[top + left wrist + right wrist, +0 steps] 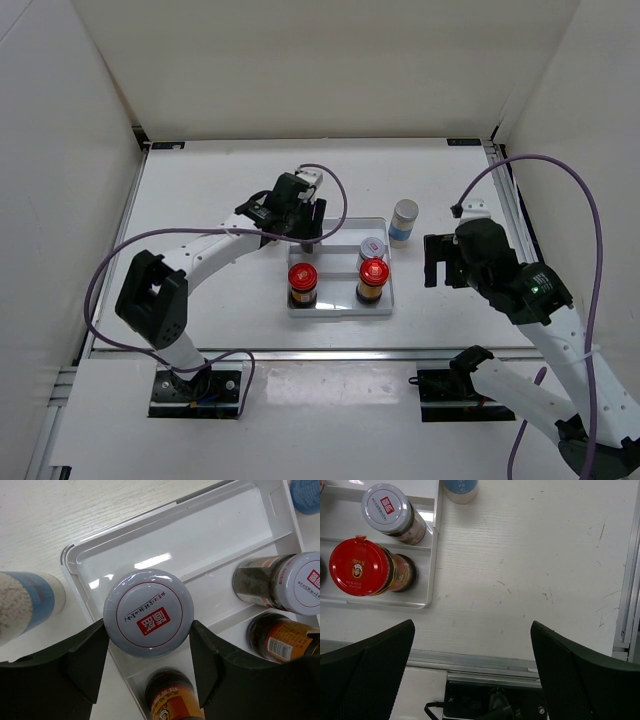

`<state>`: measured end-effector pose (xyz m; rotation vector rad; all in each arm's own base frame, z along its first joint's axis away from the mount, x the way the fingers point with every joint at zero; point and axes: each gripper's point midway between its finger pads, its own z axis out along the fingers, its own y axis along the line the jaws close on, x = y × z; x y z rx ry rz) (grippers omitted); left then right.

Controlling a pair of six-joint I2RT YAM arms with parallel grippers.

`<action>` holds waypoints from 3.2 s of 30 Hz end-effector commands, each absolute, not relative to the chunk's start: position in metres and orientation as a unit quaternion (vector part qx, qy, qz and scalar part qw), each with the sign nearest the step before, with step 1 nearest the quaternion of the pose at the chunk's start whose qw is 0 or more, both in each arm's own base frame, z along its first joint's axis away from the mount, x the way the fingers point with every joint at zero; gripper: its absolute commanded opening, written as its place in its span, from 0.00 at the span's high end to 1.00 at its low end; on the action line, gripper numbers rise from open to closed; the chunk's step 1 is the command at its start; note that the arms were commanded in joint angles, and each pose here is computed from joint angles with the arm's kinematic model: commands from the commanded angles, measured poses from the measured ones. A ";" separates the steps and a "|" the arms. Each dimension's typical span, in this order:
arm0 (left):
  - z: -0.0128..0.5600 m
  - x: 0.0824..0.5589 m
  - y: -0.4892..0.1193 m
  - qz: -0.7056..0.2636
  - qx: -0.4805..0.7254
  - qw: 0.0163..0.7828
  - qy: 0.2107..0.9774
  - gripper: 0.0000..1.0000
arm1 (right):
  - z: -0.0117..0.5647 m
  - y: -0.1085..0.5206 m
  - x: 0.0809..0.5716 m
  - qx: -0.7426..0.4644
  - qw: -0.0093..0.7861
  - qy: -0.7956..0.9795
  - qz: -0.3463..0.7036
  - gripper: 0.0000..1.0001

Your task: Organize the condiment bottles

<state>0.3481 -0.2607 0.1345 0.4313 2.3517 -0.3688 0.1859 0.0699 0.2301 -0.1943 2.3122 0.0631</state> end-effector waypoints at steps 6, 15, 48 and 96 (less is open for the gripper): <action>0.140 0.311 -0.271 -0.174 0.164 0.340 0.910 0.89 | 0.231 0.065 0.187 -0.068 0.406 0.911 0.017 0.00; 0.127 0.287 -0.259 -0.160 0.164 0.331 0.915 0.89 | 0.229 0.067 0.190 -0.068 0.406 0.911 0.017 0.00; 0.277 0.326 -0.119 0.052 0.062 0.583 0.809 0.00 | 0.241 0.109 0.330 -0.008 0.370 0.929 0.011 0.00; 0.275 0.318 -0.100 0.087 0.051 0.605 0.790 0.00 | 0.194 0.208 0.376 -0.094 0.334 0.933 0.094 0.81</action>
